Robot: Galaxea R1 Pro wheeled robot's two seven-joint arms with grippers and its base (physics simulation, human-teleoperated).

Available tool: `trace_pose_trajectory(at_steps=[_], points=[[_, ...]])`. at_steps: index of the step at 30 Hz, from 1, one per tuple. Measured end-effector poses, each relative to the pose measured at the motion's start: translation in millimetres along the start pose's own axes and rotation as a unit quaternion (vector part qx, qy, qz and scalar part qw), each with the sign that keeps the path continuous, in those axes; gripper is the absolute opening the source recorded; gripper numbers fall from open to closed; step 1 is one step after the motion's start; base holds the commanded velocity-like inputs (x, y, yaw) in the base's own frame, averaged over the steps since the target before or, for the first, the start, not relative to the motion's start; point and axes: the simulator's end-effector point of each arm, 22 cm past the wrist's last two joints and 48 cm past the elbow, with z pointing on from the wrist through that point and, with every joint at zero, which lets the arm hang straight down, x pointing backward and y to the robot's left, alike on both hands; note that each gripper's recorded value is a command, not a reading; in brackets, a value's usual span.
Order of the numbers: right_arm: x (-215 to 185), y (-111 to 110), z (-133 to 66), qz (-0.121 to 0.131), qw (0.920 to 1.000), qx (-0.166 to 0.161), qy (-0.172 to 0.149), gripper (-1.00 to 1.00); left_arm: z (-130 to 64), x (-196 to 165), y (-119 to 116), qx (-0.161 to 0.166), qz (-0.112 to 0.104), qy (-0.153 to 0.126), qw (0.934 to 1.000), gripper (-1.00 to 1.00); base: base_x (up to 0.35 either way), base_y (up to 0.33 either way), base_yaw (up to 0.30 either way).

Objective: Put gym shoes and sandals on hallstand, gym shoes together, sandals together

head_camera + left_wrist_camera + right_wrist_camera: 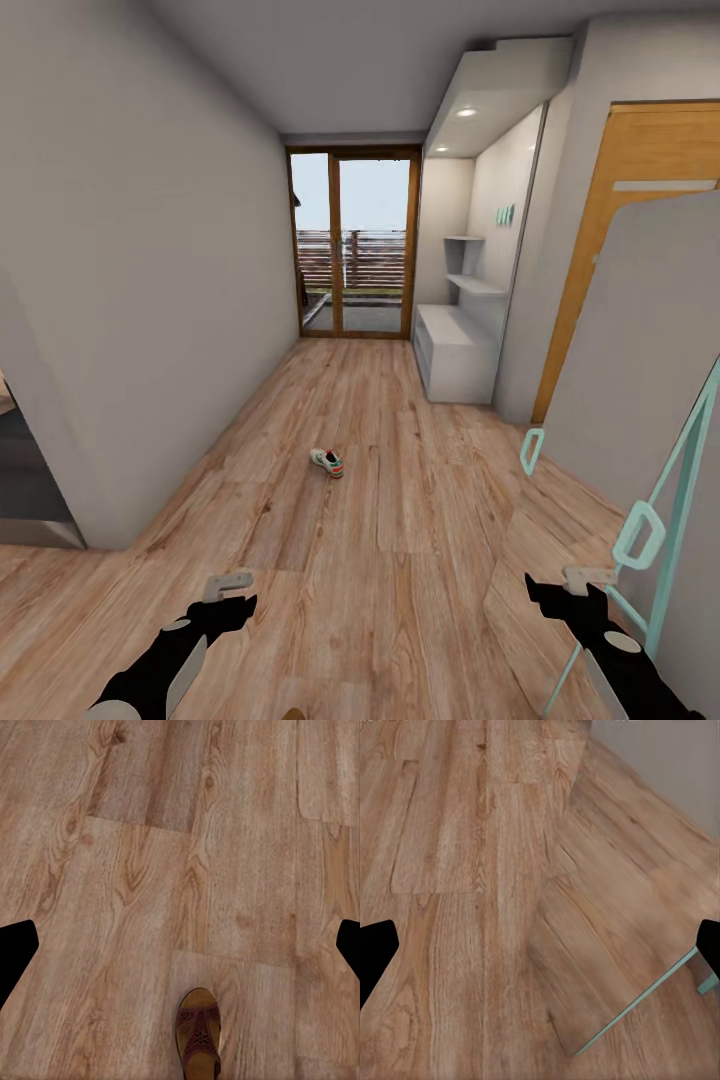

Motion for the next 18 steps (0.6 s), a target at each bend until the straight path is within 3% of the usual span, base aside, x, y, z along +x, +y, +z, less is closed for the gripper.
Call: trace_pose_trajectory(at_steps=[18], points=[[3.5, -0.4, 1.2, 0.000, 1.0000, 0.001, 0.004, 1.00, 1.8, 3.8, -0.2, 0.000, -0.001, 0.004, 1.0000, 1.00, 0.000, 0.000, -0.191]])
